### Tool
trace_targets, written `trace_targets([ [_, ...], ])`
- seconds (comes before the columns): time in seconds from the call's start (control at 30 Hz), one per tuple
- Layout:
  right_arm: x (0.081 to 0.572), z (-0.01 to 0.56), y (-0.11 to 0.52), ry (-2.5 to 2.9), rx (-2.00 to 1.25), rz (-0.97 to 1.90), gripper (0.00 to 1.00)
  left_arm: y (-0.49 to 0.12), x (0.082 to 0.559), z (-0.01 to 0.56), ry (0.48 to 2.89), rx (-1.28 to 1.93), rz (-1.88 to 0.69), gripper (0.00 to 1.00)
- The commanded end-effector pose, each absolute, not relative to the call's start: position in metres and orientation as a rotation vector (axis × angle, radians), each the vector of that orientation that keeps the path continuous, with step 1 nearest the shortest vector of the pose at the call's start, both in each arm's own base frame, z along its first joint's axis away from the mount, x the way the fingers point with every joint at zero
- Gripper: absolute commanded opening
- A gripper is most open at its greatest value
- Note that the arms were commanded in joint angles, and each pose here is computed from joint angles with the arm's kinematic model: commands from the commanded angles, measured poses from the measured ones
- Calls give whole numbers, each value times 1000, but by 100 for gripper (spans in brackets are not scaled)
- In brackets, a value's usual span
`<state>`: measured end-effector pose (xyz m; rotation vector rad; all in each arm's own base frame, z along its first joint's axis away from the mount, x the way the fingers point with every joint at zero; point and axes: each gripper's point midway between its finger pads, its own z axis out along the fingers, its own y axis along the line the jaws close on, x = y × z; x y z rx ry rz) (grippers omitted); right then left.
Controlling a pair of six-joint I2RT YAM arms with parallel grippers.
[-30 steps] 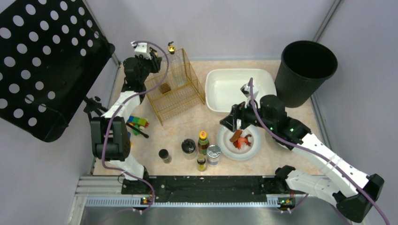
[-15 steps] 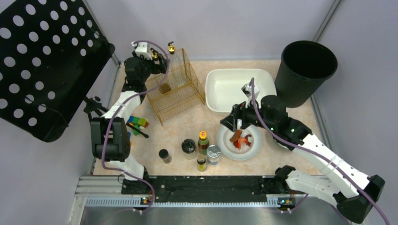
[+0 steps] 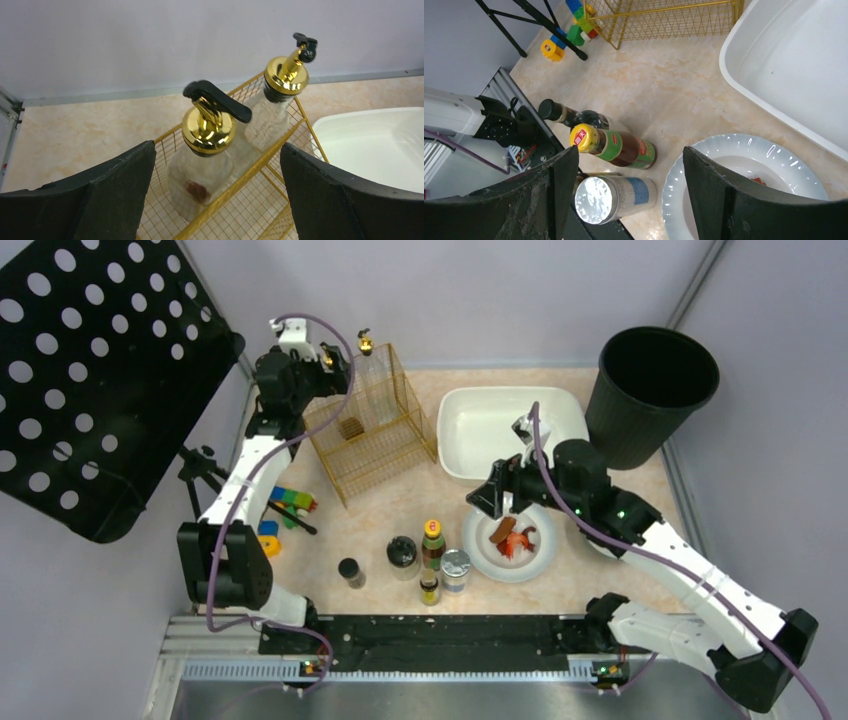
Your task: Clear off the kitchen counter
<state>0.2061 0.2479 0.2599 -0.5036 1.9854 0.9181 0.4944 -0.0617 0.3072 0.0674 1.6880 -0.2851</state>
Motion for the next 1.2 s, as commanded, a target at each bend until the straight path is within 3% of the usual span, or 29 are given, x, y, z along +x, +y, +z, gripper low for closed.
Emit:
trace_targets([
  [0.0, 206, 297, 260, 1896, -531, 981, 77, -64, 470, 336, 1680, 46, -293, 99],
  [0.3, 202, 279, 281, 1972, -615, 995, 80, -51, 403, 331, 1741, -45, -257, 99],
  [0.77, 172, 246, 310, 2043, -763, 859, 80, -104, 291, 318, 1880, 36, -637, 99],
  [1.17, 177, 231, 337, 2070, -786, 629, 78, -107, 241, 303, 1976, 145, -649, 99],
])
